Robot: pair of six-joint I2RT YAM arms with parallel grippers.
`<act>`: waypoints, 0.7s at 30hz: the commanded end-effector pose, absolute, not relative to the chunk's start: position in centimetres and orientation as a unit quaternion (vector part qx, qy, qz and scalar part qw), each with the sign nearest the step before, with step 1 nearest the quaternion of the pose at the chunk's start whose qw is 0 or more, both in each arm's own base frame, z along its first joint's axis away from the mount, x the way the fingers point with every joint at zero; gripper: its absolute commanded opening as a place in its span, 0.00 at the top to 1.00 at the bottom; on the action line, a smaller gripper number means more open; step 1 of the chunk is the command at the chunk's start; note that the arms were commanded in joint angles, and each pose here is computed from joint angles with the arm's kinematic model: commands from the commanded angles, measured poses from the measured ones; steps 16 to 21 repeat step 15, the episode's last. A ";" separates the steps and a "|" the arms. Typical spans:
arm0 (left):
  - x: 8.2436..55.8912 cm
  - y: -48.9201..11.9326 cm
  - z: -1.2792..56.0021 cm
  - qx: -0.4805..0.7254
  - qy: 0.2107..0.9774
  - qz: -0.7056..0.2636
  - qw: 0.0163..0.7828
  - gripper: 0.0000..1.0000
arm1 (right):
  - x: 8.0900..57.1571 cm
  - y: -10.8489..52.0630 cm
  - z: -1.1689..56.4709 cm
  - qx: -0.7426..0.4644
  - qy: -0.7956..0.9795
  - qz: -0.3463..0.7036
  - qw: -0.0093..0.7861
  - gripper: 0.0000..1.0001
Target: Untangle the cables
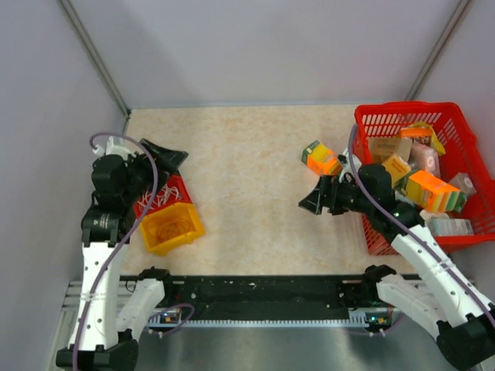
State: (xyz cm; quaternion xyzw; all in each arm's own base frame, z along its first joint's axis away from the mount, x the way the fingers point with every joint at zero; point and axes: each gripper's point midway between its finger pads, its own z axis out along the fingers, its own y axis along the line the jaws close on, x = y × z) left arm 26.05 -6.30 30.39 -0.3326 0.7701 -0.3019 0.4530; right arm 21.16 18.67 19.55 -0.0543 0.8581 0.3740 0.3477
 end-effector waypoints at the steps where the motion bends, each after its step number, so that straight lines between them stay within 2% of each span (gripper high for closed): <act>1: 25.6 -13.5 41.6 -0.045 0.686 -0.482 0.543 0.08 | 22.2 15.8 25.6 -0.098 0.828 0.303 0.463 0.12; 6: 21.8 -15.3 48.0 0.106 0.621 -0.484 0.607 0.06 | 20.6 11.1 33.6 -0.092 0.765 0.223 0.598 0.09; 8: 19.8 -15.4 50.3 0.156 0.579 -0.473 0.646 0.05 | 19.0 9.3 37.2 -0.078 0.724 0.212 0.652 0.02; 12: 17.0 -15.4 52.8 0.204 0.519 -0.453 0.696 0.04 | 15.4 6.0 43.1 -0.043 0.645 0.197 0.737 0.01; 15: 16.0 -15.3 53.9 0.214 0.504 -0.446 0.708 0.04 | 13.2 4.5 45.8 -0.032 0.609 0.193 0.769 0.01; 21: 16.0 -15.3 53.9 0.214 0.504 -0.446 0.708 0.04 | 13.2 4.5 45.8 -0.032 0.609 0.193 0.769 0.01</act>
